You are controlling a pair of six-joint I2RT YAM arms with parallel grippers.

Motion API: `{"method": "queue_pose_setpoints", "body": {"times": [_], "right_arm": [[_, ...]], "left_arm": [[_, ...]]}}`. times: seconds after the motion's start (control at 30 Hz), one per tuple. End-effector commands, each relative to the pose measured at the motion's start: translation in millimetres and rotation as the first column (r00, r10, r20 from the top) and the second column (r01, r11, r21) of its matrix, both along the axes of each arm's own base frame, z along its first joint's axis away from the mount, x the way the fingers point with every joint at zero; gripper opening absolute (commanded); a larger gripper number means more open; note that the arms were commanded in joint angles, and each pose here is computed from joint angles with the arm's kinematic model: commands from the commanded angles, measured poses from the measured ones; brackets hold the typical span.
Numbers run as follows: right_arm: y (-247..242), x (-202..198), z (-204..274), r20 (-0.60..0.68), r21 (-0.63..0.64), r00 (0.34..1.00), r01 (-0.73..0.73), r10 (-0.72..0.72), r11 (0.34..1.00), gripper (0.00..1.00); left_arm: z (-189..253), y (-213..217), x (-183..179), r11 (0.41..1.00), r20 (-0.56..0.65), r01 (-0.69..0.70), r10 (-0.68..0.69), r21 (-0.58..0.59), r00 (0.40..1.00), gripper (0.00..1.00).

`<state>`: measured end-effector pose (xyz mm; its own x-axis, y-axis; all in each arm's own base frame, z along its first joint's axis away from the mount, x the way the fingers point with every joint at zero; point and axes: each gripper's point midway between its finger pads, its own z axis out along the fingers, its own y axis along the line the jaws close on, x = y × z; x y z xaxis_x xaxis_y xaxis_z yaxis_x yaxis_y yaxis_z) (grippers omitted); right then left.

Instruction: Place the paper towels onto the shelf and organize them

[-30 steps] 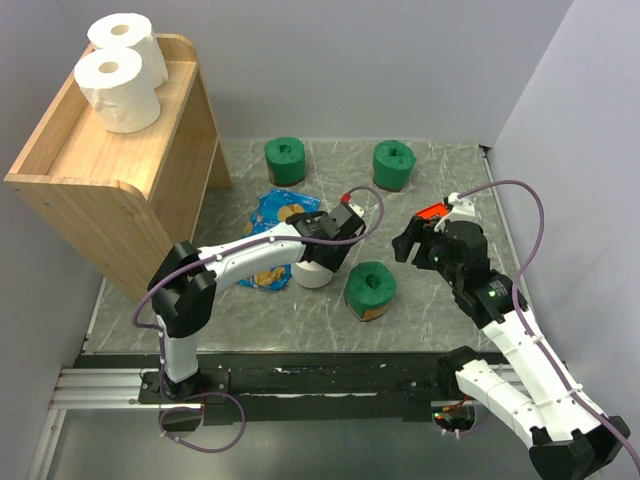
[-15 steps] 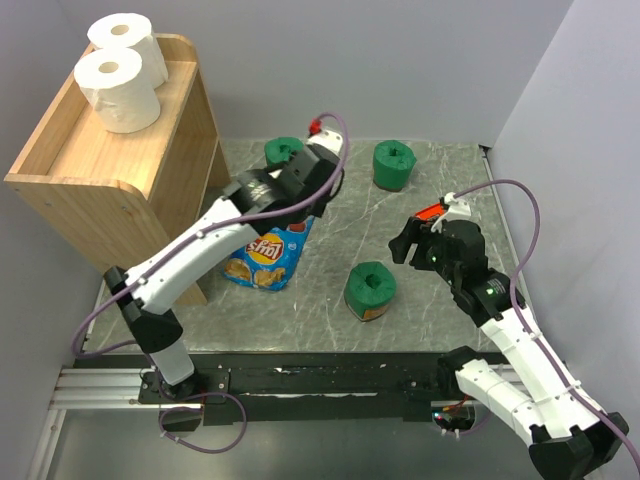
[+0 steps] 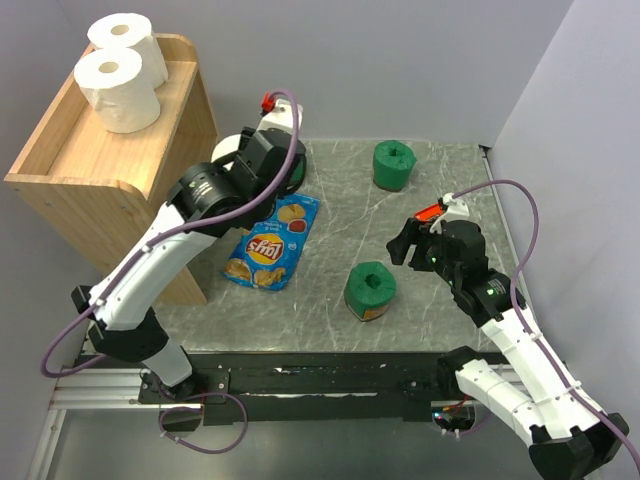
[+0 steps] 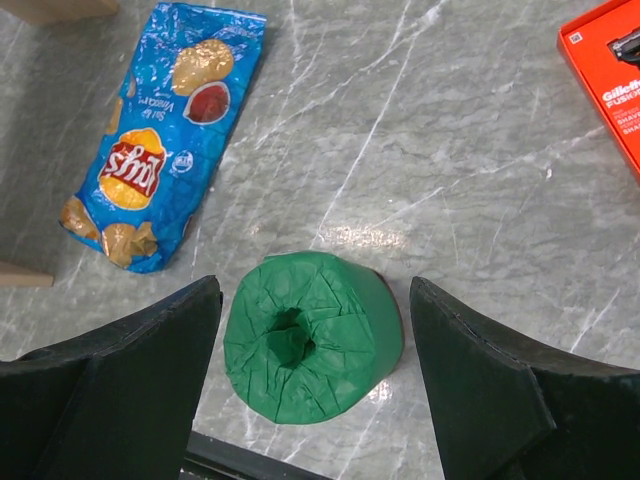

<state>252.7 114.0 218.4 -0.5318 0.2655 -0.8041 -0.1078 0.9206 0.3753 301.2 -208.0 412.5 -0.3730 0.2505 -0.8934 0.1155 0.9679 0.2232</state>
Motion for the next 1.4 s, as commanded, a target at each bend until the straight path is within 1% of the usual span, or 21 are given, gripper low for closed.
{"method": "queue_pose_setpoints", "body": {"times": [0.0, 0.43, 0.5, 0.73, 0.77, 0.83, 0.87, 0.93, 0.97, 1.0, 1.03, 1.07, 1.17, 1.27, 1.37], "right_arm": [[3, 3, 10, 0.024, 0.027, 1.000, -0.004, 0.003, 1.000, 0.83], [12, 6, 15, 0.007, 0.031, 1.000, -0.029, 0.029, 0.999, 0.82], [14, 6, 14, 0.003, 0.030, 0.999, -0.033, 0.033, 0.999, 0.82], [16, 5, 14, -0.003, 0.024, 0.999, -0.043, 0.043, 0.999, 0.82], [16, 5, 14, -0.006, 0.022, 0.999, -0.044, 0.044, 0.999, 0.82], [17, 5, 15, -0.004, 0.023, 0.999, -0.045, 0.045, 0.999, 0.82], [18, 5, 15, -0.004, 0.023, 0.999, -0.048, 0.048, 0.999, 0.82], [18, 6, 15, -0.007, 0.021, 0.999, -0.050, 0.050, 0.999, 0.82], [19, 6, 16, -0.008, 0.020, 0.999, -0.052, 0.052, 0.998, 0.82], [20, 6, 17, -0.007, 0.020, 0.999, -0.053, 0.053, 0.998, 0.82], [21, 6, 17, -0.008, 0.018, 0.998, -0.055, 0.056, 0.998, 0.82], [20, 7, 19, -0.005, 0.017, 0.998, -0.055, 0.055, 0.998, 0.82], [22, 7, 21, -0.005, 0.016, 0.998, -0.056, 0.056, 0.998, 0.83], [24, 6, 21, -0.004, 0.017, 0.998, -0.067, 0.067, 0.998, 0.82], [23, 5, 22, -0.007, 0.012, 0.998, -0.063, 0.063, 0.998, 0.83]], "left_arm": [[52, 42, -11, 0.995, 0.136, -0.090, 0.096, -0.051, 0.986, 0.44], [111, 74, -21, 0.978, 0.280, -0.131, 0.172, -0.159, 0.944, 0.45], [117, 79, -23, 0.979, 0.297, -0.130, 0.171, -0.154, 0.939, 0.44], [135, 110, -32, 0.959, 0.351, -0.230, 0.275, -0.165, 0.895, 0.44], [139, 117, -34, 0.958, 0.367, -0.248, 0.284, -0.143, 0.886, 0.45], [142, 124, -36, 0.951, 0.380, -0.273, 0.309, -0.146, 0.872, 0.45], [143, 131, -39, 0.944, 0.386, -0.302, 0.329, -0.130, 0.862, 0.45], [148, 137, -41, 0.934, 0.398, -0.328, 0.356, -0.141, 0.846, 0.45], [147, 144, -43, 0.924, 0.399, -0.365, 0.378, -0.112, 0.835, 0.45], [149, 145, -43, 0.916, 0.405, -0.381, 0.398, -0.125, 0.824, 0.45], [148, 148, -44, 0.909, 0.406, -0.401, 0.411, -0.113, 0.816, 0.45], [145, 152, -46, 0.906, 0.409, -0.416, 0.409, -0.077, 0.816, 0.44], [144, 155, -48, 0.906, 0.418, -0.413, 0.412, -0.094, 0.809, 0.44], [145, 152, -47, 0.922, 0.421, -0.374, 0.381, -0.103, 0.823, 0.44], [143, 147, -41, 0.930, 0.420, -0.358, 0.358, -0.082, 0.834, 0.44]]}}
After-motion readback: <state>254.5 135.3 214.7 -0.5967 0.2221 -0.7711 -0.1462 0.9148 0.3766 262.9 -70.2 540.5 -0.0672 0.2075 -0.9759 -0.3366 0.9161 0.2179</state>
